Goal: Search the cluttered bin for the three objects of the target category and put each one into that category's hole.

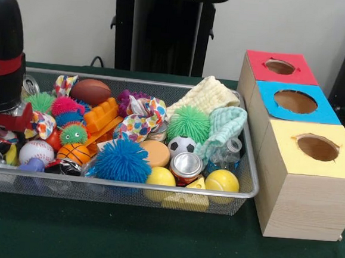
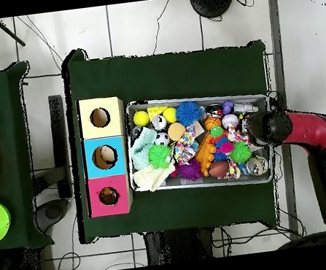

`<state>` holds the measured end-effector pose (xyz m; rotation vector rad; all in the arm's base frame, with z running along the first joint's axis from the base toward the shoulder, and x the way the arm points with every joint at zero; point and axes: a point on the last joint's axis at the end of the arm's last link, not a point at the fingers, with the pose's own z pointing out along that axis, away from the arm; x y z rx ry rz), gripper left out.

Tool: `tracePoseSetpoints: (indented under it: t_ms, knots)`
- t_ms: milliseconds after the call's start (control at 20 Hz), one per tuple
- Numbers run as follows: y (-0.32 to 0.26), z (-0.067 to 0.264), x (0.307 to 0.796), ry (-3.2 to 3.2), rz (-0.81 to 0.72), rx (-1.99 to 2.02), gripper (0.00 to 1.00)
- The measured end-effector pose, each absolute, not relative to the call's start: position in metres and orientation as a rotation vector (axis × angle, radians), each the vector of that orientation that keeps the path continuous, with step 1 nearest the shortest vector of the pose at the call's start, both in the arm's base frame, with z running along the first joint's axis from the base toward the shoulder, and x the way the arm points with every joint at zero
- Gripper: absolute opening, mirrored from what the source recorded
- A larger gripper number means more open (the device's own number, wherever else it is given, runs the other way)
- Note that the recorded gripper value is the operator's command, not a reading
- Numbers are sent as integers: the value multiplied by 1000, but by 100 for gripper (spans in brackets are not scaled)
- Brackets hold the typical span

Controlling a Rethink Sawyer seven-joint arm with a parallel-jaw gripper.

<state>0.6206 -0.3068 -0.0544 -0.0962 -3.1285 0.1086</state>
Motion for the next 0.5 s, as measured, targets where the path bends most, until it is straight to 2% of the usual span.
tracePoseSetpoints:
  t_ms: [500]
  knots:
    - [-308, -60, 621, -3128, 103, -105, 100]
